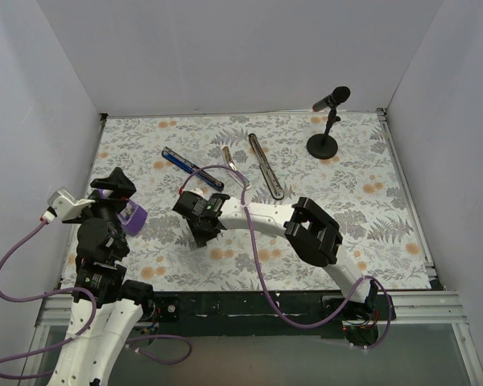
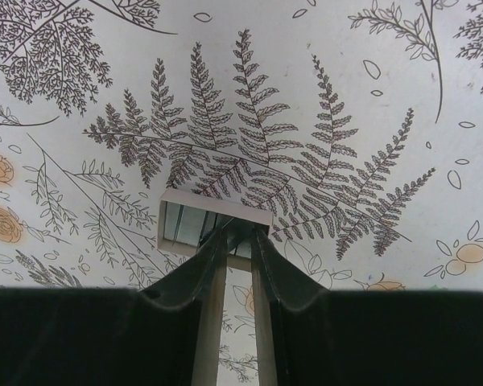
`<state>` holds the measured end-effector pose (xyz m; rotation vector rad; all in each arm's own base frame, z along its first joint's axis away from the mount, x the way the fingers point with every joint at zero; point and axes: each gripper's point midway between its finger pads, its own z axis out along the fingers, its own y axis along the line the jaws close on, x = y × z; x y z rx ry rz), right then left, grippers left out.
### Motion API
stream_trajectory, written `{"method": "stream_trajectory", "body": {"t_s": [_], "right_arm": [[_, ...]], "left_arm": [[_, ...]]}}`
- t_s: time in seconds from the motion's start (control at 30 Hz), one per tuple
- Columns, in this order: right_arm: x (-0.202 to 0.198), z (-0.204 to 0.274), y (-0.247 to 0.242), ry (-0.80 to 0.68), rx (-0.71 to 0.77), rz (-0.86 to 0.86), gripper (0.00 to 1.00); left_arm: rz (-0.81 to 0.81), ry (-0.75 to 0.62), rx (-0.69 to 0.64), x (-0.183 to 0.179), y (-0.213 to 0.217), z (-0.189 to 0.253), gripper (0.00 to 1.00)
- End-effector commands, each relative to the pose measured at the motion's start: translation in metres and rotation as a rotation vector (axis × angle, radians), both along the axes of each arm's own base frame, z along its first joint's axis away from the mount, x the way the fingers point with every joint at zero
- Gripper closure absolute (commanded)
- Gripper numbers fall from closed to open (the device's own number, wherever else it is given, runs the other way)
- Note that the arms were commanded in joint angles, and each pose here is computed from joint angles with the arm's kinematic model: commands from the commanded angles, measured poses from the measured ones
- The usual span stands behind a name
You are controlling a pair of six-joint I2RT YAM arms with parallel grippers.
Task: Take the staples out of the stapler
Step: Adjust the staple in the staple box.
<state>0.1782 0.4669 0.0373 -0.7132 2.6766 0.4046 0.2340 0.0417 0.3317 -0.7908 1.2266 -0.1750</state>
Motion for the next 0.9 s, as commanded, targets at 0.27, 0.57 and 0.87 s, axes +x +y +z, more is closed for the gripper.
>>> {"method": "stream_trajectory", "body": {"t_s": [0.27,0.57,0.87], "right_arm": [[0.003,0.016,0.007,-0.026,0.024,0.011,0.83],[0.006,0.026,0.017,-0.043,0.060,0.042,0.88],[0.006,0.030,0.018,-0.054,0.072,0.054,0.90]], "left_arm": [[-0.009,0.012,0.007,0.001,-0.002,-0.004,0.02],[-0.014,0.018,0.011,0.003,-0.003,-0.006,0.02],[-0.014,0.020,0.013,0.004,-0.003,-0.006,0.02]]}}
